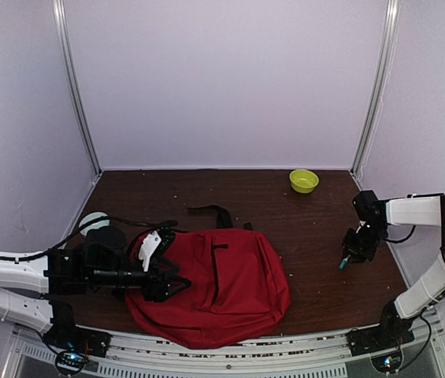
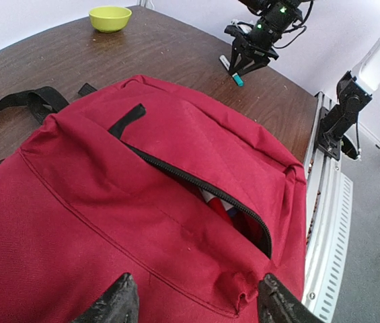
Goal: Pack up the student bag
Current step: Pick up the pen from the center of the board.
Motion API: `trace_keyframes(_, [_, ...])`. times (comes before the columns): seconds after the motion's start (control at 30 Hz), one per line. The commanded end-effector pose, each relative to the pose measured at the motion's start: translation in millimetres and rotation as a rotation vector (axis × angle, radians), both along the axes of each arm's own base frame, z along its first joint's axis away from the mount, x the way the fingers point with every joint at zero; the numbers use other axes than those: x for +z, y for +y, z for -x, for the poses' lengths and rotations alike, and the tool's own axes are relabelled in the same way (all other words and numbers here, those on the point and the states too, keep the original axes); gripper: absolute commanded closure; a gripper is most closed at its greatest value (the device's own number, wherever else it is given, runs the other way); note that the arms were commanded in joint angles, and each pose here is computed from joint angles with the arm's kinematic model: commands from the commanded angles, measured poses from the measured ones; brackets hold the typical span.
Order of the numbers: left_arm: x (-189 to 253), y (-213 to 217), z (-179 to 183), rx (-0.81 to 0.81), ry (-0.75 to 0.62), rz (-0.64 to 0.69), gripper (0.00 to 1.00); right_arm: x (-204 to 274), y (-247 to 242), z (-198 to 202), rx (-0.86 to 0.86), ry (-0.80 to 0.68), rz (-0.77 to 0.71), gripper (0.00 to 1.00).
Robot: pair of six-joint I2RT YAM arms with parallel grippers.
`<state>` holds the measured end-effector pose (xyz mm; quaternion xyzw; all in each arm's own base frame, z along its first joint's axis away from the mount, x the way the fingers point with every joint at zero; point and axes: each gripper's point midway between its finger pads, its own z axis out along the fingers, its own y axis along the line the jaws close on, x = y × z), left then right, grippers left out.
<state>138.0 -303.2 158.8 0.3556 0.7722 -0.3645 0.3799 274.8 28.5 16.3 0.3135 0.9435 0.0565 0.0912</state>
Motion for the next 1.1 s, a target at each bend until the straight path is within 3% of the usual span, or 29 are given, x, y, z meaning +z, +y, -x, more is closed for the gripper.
trace_keyframes(0.0, [11, 0, -6, 0.016, -0.039, 0.03, 0.38, -21, -17, 28, 0.014, 0.149, 0.103, 0.8])
trace_keyframes(0.17, [7, 4, -7, 0.033, -0.045, 0.02, 0.38, -21, -14, 25, 0.041, 0.145, 0.09, 1.0])
trace_keyframes(0.57, [18, -2, -10, 0.024, -0.059, 0.02, 0.38, 18, 40, -6, 0.225, -0.083, -0.057, 1.0])
trace_keyframes(0.8, [23, -14, -5, -0.033, -0.047, 0.02, 0.37, 60, 70, -21, 0.407, -0.292, -0.067, 1.0])
trace_keyframes(1.07, [28, -30, 2, -0.112, -0.021, 0.018, 0.38, 133, 131, -18, 0.635, -0.624, -0.201, 1.0])
